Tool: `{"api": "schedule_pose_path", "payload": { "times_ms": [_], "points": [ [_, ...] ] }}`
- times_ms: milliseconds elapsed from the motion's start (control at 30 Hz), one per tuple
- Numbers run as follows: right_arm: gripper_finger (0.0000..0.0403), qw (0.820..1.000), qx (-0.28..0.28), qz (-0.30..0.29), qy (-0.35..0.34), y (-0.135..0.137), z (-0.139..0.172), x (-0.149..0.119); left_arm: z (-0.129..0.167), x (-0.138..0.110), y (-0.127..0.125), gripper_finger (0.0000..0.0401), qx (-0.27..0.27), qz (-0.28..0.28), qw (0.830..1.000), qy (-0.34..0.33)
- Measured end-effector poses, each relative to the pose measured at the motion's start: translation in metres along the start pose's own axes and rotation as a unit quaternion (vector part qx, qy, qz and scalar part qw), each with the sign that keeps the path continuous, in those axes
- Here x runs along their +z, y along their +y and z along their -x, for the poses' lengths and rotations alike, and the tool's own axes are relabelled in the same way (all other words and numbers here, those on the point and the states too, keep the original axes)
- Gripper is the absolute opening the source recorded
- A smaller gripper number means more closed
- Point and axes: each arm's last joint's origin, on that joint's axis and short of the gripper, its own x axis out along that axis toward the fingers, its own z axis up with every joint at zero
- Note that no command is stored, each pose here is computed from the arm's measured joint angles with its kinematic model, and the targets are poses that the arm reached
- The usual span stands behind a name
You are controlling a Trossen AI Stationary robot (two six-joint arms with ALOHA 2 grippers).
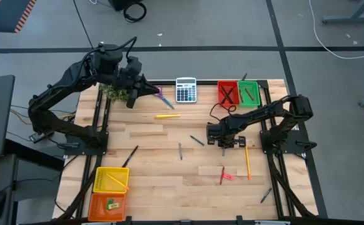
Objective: Sort crayons/erasers/pens/pencils in bins
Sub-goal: Put the right gray crayon into the green bin
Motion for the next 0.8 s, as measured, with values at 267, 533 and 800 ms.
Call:
{"api": "schedule_pose_path", "payload": {
  "times_ms": [267,533,800],
  "points": [
    [0.0042,0.999,0.012,0.031,0.0,0.013,0.016,-0.003,0.0,0.0,0.0,0.002,0.0,-0.001,1.0,0.0],
    [0.0042,0.997,-0.013,0.074,0.003,0.018,0.039,-0.004,0.0,0.0,0.0,0.0014,0.0,-0.001,1.0,0.0],
    [0.0042,0.996,-0.022,0.082,-0.002,0.006,0.062,0.013,0.0,0.0,0.0,0.0021,0.0,-0.002,1.0,0.0]
  ]
}}
